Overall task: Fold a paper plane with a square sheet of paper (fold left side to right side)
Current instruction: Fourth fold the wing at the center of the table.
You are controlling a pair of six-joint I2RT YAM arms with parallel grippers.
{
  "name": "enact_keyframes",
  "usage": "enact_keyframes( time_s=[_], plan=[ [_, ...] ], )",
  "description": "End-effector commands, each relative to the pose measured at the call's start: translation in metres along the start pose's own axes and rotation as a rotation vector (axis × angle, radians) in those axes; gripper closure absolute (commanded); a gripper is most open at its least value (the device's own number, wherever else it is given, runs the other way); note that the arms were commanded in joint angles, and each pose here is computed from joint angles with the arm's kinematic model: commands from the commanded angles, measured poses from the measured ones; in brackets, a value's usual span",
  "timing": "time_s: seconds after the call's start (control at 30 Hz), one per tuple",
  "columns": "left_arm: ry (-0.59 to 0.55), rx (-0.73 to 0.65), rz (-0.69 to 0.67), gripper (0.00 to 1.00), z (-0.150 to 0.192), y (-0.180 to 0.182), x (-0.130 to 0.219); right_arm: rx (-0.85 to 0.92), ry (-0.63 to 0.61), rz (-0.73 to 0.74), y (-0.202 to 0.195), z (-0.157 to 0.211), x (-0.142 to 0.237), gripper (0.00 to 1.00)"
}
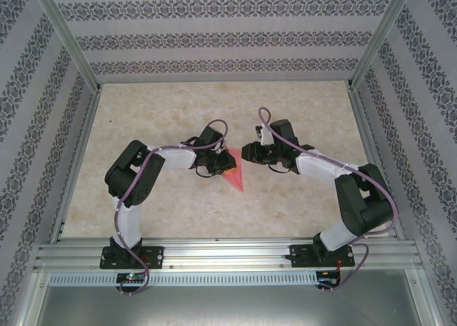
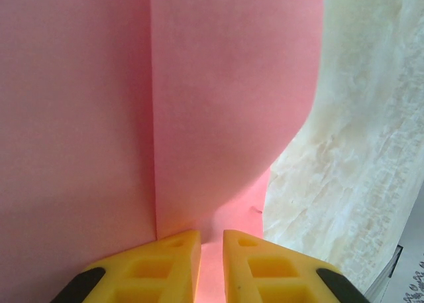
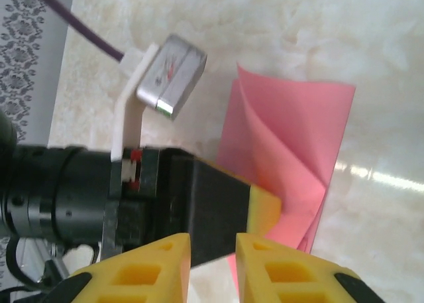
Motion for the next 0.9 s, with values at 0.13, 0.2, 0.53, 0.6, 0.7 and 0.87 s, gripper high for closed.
enact_keyframes(
  time_s=[0.13,0.2,0.53,0.6,0.7,0.87],
  plan=[
    [-0.006,0.067,-0.128,0.8,0.001,0.038,-0.008,-0.077,0.105,-0.109,0.018,0.052,-0.021,0.79],
    [-0.007,0.066,-0.128,0.8,0.001,0.037,-0.008,-0.077,0.116,-0.105,0.018,0.055,-0.025,0.79],
    [-0.005,0.065,-0.133,0.81,0.001,0.038,-0.008,-0.085,0.194,-0.053,0.005,0.066,-0.042,0.8],
    [-0.007,0.062,-0.133,0.81,0.001,0.037,-0.008,-0.087,0.211,-0.039,0.002,0.07,-0.042,0.8],
    [-0.006,0.06,-0.134,0.81,0.001,0.037,-0.008,-0.086,0.233,-0.011,-0.002,0.074,-0.042,0.8],
    [-0.007,0.059,-0.136,0.81,0.0,0.036,-0.008,-0.091,0.261,0.015,-0.005,0.079,-0.042,0.8]
  ],
)
Point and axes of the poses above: each hand's point on the last joint's axis, 136 mm out from that joint toward the fingers, its own x axis back along the fingers, its own y axis along the line the jaws close on, z = x × y, the point moved 6 cm from there along x, back along the fingers, and after that the axes turned 15 degrees about x, right-handed, at the moved point
